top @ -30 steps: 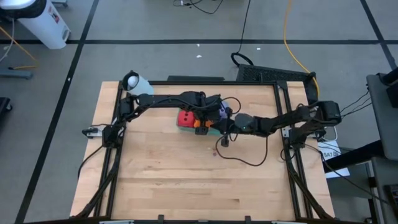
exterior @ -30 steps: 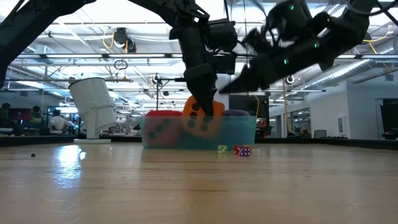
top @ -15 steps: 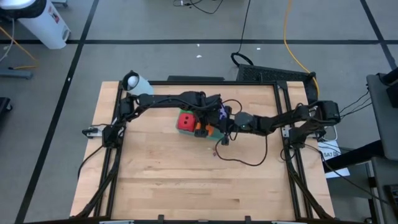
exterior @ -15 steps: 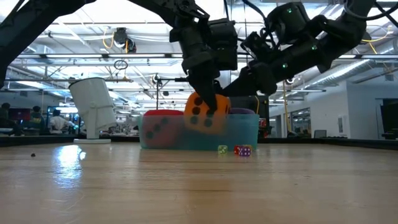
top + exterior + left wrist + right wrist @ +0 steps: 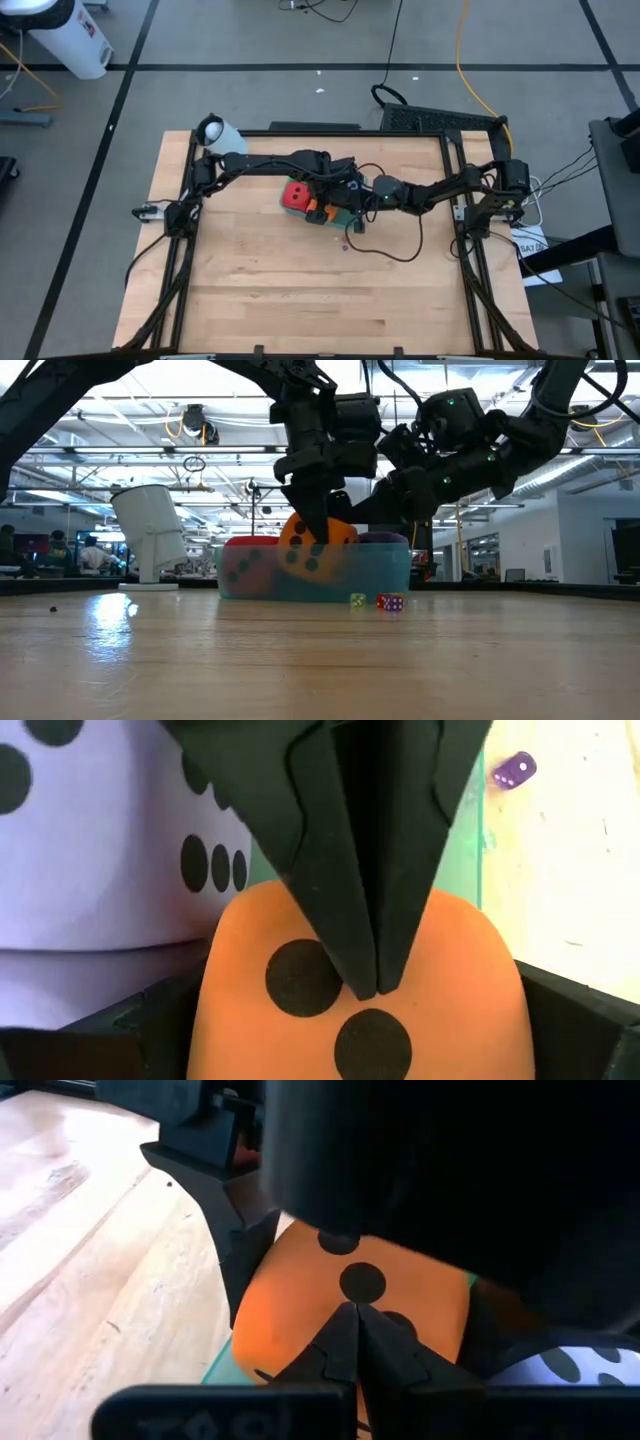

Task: Pick & Place Dice
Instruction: Put the large orange dice into the blue bin

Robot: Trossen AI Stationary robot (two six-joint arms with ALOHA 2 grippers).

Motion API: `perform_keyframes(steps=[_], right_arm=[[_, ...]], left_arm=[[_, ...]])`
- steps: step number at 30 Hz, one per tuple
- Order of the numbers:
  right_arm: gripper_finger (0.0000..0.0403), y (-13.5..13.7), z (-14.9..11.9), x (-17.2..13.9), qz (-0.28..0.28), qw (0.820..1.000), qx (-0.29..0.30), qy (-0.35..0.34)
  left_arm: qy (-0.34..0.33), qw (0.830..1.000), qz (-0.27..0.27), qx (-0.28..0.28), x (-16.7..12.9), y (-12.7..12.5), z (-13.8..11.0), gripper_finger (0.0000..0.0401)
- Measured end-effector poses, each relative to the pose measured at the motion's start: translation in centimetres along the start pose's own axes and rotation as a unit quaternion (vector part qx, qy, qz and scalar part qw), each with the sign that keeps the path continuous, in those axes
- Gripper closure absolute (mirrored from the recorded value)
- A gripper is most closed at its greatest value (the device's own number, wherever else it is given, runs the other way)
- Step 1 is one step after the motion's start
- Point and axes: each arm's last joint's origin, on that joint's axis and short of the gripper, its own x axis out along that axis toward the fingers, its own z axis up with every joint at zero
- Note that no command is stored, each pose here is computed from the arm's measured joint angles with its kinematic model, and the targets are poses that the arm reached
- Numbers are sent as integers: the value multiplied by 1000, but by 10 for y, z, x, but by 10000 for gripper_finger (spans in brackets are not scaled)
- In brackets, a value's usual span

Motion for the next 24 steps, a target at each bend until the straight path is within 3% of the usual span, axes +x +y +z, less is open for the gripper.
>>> perform_keyframes(steps=[15, 24], right_arm=[[403, 1, -2, 0, 14, 1000, 18, 8], [403, 3, -4, 0, 29, 999, 19, 13]], left_arm=[[3, 1000, 10, 19, 1, -5, 3, 4], [4, 1000, -24, 9, 0, -7, 1, 4]])
